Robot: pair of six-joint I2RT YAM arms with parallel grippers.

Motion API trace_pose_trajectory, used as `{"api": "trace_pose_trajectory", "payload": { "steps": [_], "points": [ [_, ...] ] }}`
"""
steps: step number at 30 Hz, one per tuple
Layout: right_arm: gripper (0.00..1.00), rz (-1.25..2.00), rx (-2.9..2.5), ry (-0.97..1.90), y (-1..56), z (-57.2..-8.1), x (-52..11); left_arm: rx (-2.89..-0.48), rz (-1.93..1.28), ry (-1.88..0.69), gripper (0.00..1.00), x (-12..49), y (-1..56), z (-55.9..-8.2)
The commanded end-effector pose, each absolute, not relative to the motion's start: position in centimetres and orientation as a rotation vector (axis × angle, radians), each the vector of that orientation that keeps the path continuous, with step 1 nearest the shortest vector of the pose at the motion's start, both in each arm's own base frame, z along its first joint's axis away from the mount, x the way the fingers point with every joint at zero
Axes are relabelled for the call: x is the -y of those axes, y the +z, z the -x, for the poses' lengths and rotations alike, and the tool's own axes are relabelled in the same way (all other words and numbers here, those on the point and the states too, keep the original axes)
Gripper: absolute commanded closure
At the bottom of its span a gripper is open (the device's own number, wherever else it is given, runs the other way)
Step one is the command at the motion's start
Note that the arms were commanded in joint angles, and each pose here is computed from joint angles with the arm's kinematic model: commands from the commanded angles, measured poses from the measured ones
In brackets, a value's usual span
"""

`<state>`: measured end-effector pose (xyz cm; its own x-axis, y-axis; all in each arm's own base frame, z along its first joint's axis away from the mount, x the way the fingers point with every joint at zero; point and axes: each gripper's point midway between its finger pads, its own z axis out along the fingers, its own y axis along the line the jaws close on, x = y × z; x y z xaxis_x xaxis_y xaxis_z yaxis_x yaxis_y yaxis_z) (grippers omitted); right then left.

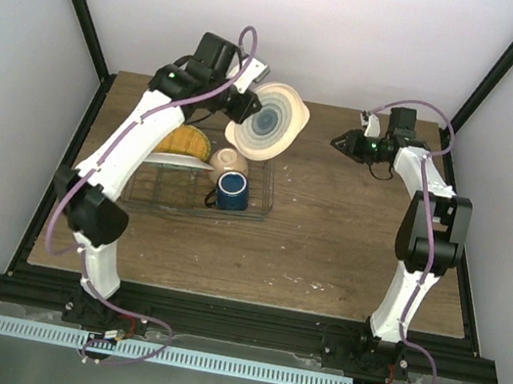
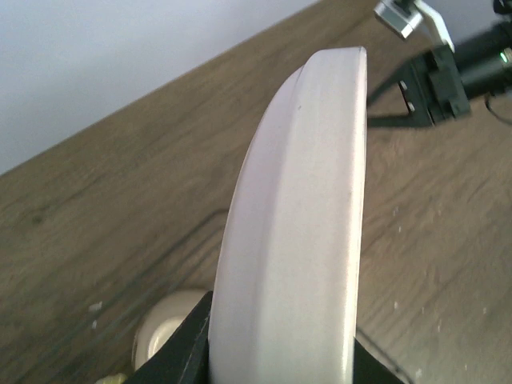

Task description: Load the mixed dishes into the dish rack

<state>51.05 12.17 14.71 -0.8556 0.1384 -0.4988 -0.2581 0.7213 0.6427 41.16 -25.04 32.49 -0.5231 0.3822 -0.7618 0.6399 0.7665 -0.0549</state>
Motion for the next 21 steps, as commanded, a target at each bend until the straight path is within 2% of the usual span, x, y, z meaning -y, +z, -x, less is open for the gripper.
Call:
{"api": "trace_pose_trajectory", "payload": {
  "steps": [1, 11, 21],
  "points": [
    [0.69, 0.098, -2.385, 1.005, 14.8, -52.4, -11.9, -2.078, -0.766, -0.251, 1.00, 22.8, 35.3, -38.6],
    [0.69, 0.099, -2.409, 1.019, 13.2, -52.9, -12.0, -2.106, -0.834, 0.090, 1.00, 18.0, 33.7, -33.3],
    [0.69, 0.099, -2.412, 1.021, 13.1, -53.2, -12.0, -2.204, -0.985, 0.395, 1.00, 15.5, 30.5, -30.8]
  ]
}}
